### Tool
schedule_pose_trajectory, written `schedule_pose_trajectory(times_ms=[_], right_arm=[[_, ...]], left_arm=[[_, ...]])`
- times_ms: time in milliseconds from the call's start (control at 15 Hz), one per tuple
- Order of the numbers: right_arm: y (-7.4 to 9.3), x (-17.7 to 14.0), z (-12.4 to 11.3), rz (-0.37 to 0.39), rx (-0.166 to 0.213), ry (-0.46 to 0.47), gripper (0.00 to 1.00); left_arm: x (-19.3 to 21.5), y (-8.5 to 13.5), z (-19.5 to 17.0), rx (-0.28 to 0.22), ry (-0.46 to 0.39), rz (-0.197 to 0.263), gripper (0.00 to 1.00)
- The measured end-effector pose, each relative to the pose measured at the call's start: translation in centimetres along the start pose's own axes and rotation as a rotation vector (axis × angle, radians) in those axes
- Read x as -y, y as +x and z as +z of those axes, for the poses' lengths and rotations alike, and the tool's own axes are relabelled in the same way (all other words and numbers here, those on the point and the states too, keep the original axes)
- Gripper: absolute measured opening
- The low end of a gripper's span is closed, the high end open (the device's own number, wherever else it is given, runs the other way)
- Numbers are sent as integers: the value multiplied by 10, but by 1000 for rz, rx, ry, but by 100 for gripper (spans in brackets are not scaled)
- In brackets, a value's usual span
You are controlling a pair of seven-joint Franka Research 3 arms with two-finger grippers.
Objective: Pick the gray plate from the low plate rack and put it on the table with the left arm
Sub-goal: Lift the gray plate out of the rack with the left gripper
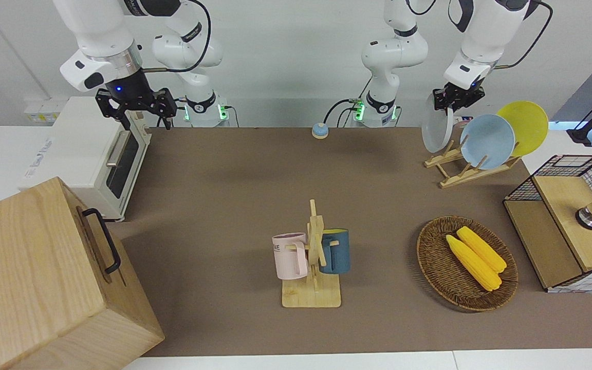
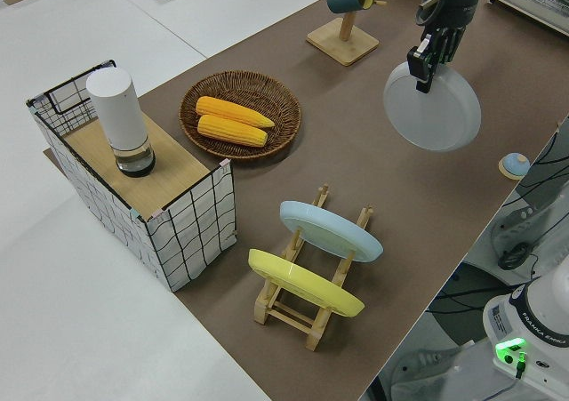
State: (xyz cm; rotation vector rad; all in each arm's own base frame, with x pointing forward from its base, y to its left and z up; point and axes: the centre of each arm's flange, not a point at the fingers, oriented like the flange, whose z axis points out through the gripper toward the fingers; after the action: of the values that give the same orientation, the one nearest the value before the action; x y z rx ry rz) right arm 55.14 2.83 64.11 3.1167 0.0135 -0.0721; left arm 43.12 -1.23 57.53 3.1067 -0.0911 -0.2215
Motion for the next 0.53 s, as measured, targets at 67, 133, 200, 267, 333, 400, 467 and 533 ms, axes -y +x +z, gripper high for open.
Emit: schedule_pose_trajectory(times_ms=[67, 133, 200, 267, 333, 400, 467, 533], right_arm=[[0, 0, 0, 0, 0, 0, 99], [0, 0, 0, 0, 0, 0, 99], [0, 0, 0, 0, 0, 0, 99], [0, 0, 0, 0, 0, 0, 99], [0, 0, 0, 0, 0, 0, 99], [0, 0, 0, 0, 0, 0, 99], [0, 0, 0, 0, 0, 0, 99], [0, 0, 0, 0, 0, 0, 99]], left_arm=[[-3, 0, 0, -1, -35, -1, 8], [-5, 0, 0, -1, -72, -3, 8], [-7, 0, 1, 1, -99, -4, 8], [-8, 1, 2, 3, -126, -2, 8], [-10, 2, 3, 7, -155, 2, 8], [-11, 4, 6, 11, -186, 4, 8], [-12, 6, 9, 17, -216, 6, 8], [-13, 9, 14, 26, -243, 8, 8]])
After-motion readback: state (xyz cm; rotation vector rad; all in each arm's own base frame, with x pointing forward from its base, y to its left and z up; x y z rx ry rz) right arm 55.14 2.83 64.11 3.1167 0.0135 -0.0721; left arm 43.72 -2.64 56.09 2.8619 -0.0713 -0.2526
